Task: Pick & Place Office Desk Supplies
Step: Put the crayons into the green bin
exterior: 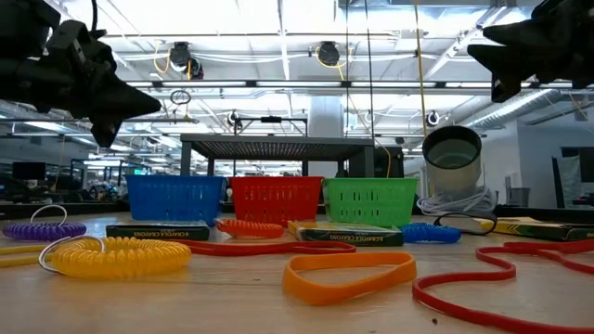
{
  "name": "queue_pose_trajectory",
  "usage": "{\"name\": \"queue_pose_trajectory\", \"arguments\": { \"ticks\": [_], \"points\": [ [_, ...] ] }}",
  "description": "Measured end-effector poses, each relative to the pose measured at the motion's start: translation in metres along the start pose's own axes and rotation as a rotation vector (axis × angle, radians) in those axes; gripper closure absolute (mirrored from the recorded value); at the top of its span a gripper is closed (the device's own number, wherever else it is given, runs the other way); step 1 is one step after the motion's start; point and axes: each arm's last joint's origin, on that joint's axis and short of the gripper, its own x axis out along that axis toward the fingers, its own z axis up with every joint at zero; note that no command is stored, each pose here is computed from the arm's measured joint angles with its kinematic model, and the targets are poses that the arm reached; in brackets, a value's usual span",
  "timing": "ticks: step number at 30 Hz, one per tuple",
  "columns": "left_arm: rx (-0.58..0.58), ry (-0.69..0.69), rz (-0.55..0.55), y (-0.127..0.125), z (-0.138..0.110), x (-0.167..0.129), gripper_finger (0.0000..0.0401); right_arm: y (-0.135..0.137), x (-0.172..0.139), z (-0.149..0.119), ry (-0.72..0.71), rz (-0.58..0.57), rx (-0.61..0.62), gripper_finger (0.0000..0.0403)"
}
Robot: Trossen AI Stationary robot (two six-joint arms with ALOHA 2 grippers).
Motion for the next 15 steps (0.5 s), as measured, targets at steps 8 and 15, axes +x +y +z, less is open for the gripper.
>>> {"name": "queue_pose_trajectory", "arguments": {
  "ticks": [8, 15],
  "points": [
    [0.099, -0.04, 0.089, 0.0024, 0.0014, -0.0001, 0.035, 0.0012, -0.0002, 0.006, -0.059, 0.031, 0.107, 0.0261],
    [0.193, -0.077, 0.153, 0.0035, 0.004, -0.0005, 0.035, -0.0046, 0.0014, 0.0025, -0.035, -0.177, -0.032, 0.0261]
  ]
}}
